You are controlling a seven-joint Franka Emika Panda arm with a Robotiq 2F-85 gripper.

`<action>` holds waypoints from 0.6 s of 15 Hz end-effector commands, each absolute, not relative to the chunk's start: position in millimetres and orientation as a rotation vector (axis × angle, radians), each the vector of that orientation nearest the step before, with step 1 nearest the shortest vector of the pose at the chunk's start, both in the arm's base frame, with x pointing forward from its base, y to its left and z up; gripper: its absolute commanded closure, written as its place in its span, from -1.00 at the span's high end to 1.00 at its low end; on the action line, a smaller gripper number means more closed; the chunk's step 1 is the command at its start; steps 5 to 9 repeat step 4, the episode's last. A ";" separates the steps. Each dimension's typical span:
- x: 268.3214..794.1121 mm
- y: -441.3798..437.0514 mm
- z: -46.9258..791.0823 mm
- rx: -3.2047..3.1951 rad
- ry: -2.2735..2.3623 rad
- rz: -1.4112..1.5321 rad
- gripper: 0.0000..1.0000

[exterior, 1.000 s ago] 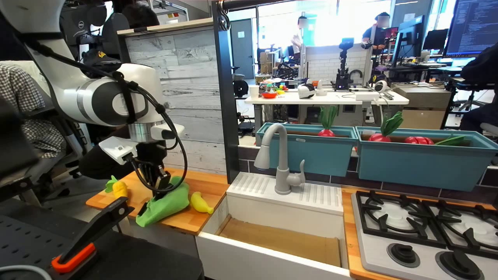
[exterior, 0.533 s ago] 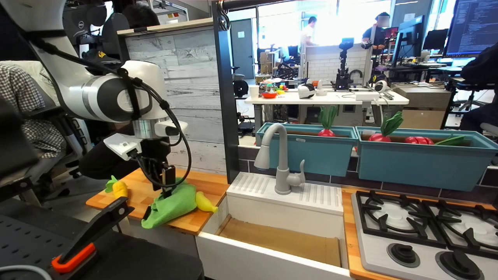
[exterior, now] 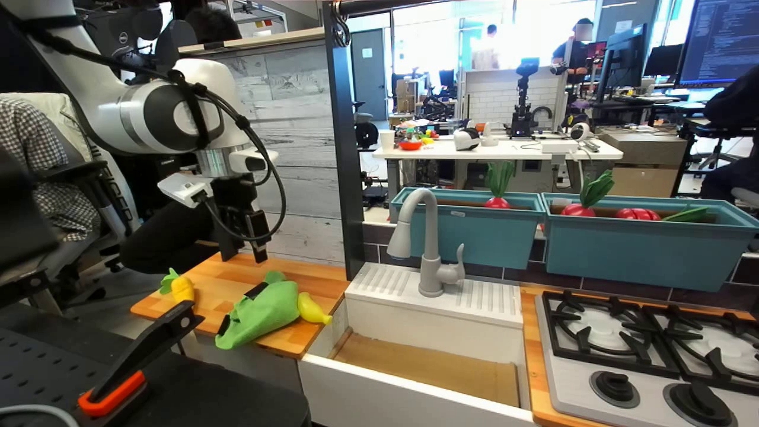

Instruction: Move the green towel to the right

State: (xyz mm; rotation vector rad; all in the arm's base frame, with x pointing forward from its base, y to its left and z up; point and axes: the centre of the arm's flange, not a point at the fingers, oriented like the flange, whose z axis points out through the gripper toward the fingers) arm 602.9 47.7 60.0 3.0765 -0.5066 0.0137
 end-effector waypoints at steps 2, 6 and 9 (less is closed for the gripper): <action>607.4 58.6 77.0 3.086 -0.492 0.033 1.00; 608.3 62.0 84.2 3.088 -0.489 0.031 1.00; 608.3 62.0 84.2 3.088 -0.489 0.031 1.00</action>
